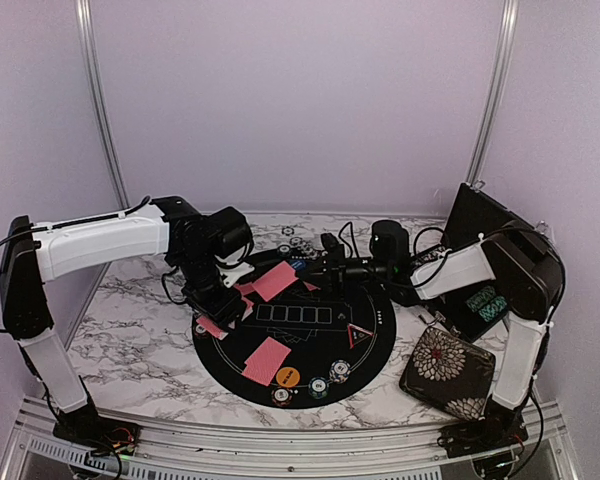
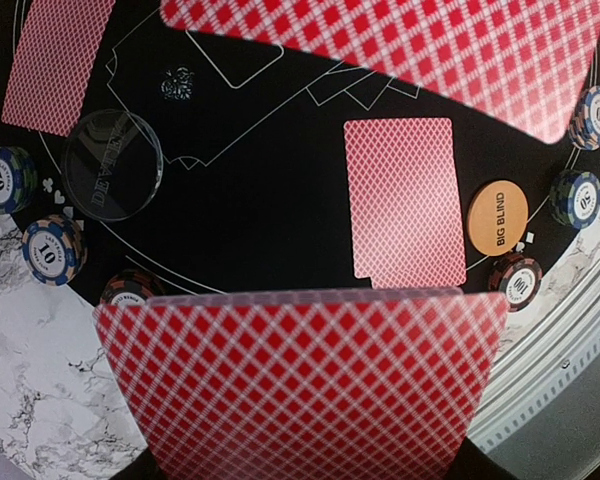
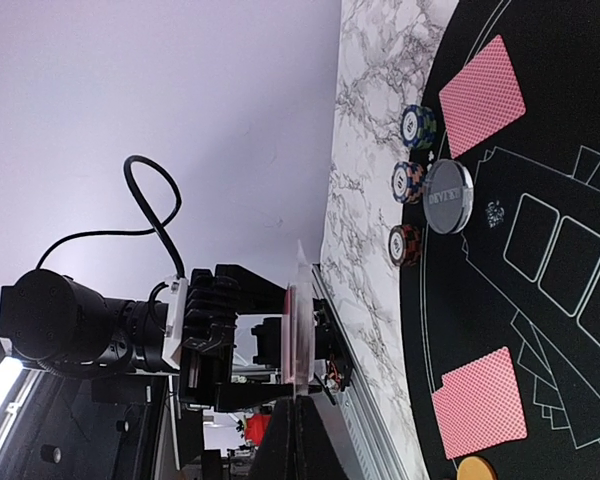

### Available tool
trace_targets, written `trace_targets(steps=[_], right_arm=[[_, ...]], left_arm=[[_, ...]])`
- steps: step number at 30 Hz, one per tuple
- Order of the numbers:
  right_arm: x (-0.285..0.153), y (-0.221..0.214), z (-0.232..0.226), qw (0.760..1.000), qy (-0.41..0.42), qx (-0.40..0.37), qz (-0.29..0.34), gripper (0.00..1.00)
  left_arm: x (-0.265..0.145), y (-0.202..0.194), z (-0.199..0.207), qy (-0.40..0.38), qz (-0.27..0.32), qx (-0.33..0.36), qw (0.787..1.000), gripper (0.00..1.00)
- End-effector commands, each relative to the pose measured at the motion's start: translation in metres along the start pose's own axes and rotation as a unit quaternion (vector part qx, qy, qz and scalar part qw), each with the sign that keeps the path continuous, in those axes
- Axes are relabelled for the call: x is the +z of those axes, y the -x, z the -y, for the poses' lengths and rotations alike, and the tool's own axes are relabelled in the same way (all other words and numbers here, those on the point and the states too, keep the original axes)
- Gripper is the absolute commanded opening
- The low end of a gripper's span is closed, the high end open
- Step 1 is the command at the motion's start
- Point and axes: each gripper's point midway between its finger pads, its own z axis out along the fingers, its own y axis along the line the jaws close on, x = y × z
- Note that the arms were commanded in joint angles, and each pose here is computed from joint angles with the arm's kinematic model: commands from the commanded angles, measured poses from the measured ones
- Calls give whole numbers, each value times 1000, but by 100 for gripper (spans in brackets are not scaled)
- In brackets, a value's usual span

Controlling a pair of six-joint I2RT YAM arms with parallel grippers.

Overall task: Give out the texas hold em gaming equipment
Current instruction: Pick up the poker card from the face-down deck piles, then distribute the poker card in the dealer area.

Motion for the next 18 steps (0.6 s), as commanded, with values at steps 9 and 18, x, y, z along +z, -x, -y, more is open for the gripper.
trace_targets(steps=[9, 18], right_arm=[[26, 58, 26, 996, -59, -59, 38, 0], [61, 109, 66, 991, -98, -78, 55, 0]], left_arm=[[-19, -2, -4, 1, 24, -4, 1000, 44], [-20, -1, -6, -1, 26, -6, 1000, 44]])
